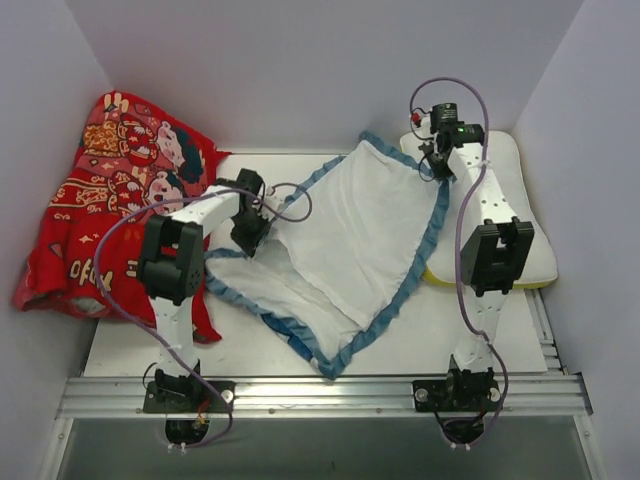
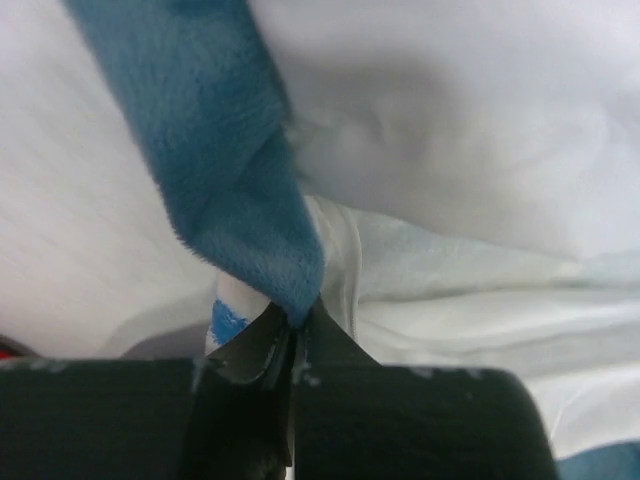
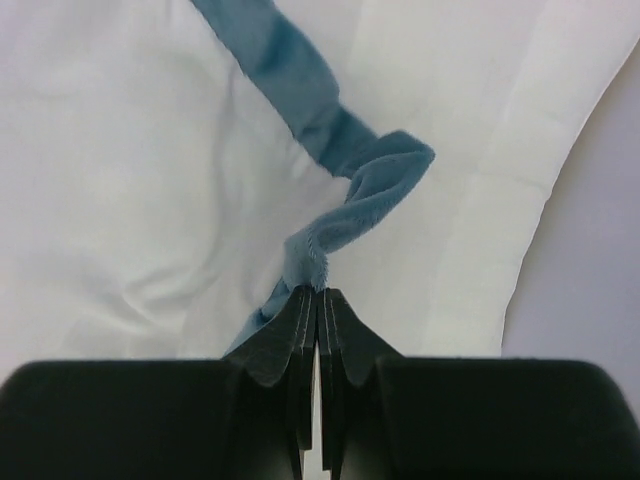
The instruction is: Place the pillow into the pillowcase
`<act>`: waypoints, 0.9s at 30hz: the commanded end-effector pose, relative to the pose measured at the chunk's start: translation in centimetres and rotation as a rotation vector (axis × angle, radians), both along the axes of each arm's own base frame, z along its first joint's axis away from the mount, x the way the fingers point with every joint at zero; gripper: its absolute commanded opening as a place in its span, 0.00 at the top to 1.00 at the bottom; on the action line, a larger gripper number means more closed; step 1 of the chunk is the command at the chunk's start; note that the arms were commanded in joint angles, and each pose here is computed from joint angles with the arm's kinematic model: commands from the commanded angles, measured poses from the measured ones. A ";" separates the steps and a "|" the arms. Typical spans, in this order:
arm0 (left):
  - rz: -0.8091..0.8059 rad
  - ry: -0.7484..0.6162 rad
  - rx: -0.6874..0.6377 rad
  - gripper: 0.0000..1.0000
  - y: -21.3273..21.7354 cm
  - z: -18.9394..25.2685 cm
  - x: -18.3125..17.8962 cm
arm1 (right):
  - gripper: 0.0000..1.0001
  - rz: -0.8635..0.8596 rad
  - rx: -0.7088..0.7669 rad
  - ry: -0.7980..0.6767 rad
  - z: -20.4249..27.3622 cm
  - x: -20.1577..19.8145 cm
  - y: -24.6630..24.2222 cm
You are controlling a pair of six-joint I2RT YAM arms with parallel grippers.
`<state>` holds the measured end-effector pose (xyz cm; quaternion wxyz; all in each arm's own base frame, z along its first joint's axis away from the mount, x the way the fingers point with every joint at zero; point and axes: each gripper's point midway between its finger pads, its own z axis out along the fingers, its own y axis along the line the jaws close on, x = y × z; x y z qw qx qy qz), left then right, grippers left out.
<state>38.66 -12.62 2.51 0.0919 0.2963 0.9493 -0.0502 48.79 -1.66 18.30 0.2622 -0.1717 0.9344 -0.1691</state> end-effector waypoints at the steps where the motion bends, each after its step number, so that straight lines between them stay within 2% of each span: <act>1: 0.019 0.086 -0.025 1.00 1.0 1.6 -5.6 | 1.00 0.075 -0.082 -0.017 -0.6 3.5 2.2; 2: 0.033 0.097 -0.033 1.00 1.1 2.0 -6.6 | 1.00 0.085 -0.087 -0.073 0.8 5.0 2.8; 3: 0.037 0.073 -0.049 1.00 1.2 3.3 -7.3 | 1.00 0.104 -0.105 -0.080 0.7 5.8 3.3; 5: 0.038 0.124 -0.053 1.00 1.7 3.2 -10.3 | 1.00 0.126 -0.132 -0.120 -0.4 8.1 5.0; 7: 0.038 0.103 -0.062 1.00 2.2 4.6 -11.9 | 1.00 0.144 -0.134 -0.206 -0.3 10.5 6.5; 8: 0.025 0.152 -0.083 1.00 2.1 4.6 -13.9 | 1.00 0.162 -0.128 -0.232 -0.4 11.0 7.9; 11: -0.064 0.157 -0.202 1.00 0.8 7.8 -16.9 | 1.00 0.200 -0.086 -0.318 -0.5 12.6 11.4; 13: -0.122 0.070 -0.265 1.00 -0.1 10.6 -17.3 | 1.00 0.224 -0.053 -0.327 -0.9 12.7 13.1; 14: -0.171 0.063 -0.281 0.98 -0.6 11.4 -17.9 | 1.00 0.238 -0.042 -0.320 -1.1 12.4 13.8; 15: -0.191 0.029 -0.282 0.89 -0.9 12.3 -17.8 | 1.00 0.252 -0.034 -0.331 -0.4 11.9 14.6; 16: -0.210 0.021 -0.281 0.71 -1.1 12.6 -17.7 | 0.91 0.262 -0.037 -0.296 -1.4 11.1 14.8; 17: -0.241 0.008 -0.278 0.32 -1.2 12.9 -17.5 | 0.61 0.269 -0.044 -0.286 -1.4 10.6 14.7; 18: -0.246 -0.030 -0.258 0.18 -1.2 13.6 -16.0 | 0.49 0.266 -0.045 -0.296 0.1 9.7 14.5; 19: -0.250 -0.054 -0.241 0.09 -1.2 13.8 -15.0 | 0.37 0.264 -0.050 -0.242 -1.0 8.3 13.8; 20: -0.258 -0.102 -0.231 0.05 -1.4 14.3 -13.3 | 0.18 0.253 -0.035 -0.221 -1.2 7.3 13.6; 21: -0.258 -0.098 -0.219 0.05 -1.6 13.8 -11.8 | 0.14 0.236 -0.020 -0.235 0.8 6.0 12.8; 23: -0.261 -0.217 -0.242 0.04 -2.8 16.2 -7.3 | 0.11 0.219 0.024 -0.140 -0.5 2.9 12.0; 24: -0.249 -0.207 -0.242 0.04 -3.3 15.2 -5.4 | 0.11 0.190 0.077 -0.147 0.9 1.4 11.9; 25: -0.244 -0.306 -0.256 0.04 -4.2 17.1 -2.1 | 0.11 0.204 0.131 -0.077 0.1 -0.5 12.2; 26: -0.230 -0.311 -0.261 0.04 -4.7 16.8 -0.6 | 0.12 0.214 0.182 -0.016 -1.0 -2.2 12.6; 27: -0.227 -0.269 -0.255 0.04 -5.6 14.6 1.2 | 0.13 0.210 0.255 0.015 -0.7 -3.9 13.3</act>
